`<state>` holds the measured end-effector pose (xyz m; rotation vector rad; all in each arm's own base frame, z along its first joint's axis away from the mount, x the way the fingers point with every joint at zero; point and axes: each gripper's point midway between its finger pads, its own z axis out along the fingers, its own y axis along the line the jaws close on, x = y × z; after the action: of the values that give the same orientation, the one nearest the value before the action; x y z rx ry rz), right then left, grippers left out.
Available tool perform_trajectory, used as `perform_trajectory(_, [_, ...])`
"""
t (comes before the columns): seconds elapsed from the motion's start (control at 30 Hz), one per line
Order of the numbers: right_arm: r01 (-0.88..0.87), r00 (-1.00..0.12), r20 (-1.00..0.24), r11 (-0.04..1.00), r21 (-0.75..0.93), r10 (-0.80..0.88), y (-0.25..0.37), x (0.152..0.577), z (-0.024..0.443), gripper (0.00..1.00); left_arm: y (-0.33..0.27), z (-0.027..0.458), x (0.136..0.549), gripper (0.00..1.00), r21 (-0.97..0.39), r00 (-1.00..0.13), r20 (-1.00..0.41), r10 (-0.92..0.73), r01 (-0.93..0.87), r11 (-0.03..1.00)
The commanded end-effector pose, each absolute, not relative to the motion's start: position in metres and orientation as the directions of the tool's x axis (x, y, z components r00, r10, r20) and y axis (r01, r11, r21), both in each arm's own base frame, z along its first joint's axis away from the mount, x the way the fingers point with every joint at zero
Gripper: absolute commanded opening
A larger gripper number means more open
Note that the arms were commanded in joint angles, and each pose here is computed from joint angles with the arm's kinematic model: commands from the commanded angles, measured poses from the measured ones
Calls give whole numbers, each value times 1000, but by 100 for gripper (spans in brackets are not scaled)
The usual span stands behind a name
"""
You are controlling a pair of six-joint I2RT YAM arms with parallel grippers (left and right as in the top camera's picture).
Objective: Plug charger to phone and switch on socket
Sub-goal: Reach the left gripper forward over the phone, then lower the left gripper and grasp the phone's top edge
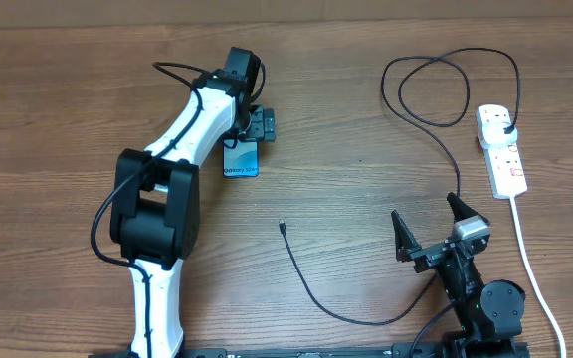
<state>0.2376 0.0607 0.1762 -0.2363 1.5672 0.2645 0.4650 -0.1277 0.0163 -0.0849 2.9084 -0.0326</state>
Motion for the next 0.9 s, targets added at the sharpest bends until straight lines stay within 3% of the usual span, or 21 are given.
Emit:
perform_trajectory(0.0, [-314,-9,-1000,949,17,15,61,238,175,100,-120,-10,458,100,5,-982,-176,-75,-78,997])
perform_trajectory(0.5, [-314,-9,-1000,949,17,15,61,238,175,100,-135,-14,416,85,-78,-1000,9,-22,-23,997])
perform_trajectory(0.87, [-314,-9,-1000,949,17,15,61,238,175,100,-132,-12,381,91,-38,-990,140,2,-3,999])
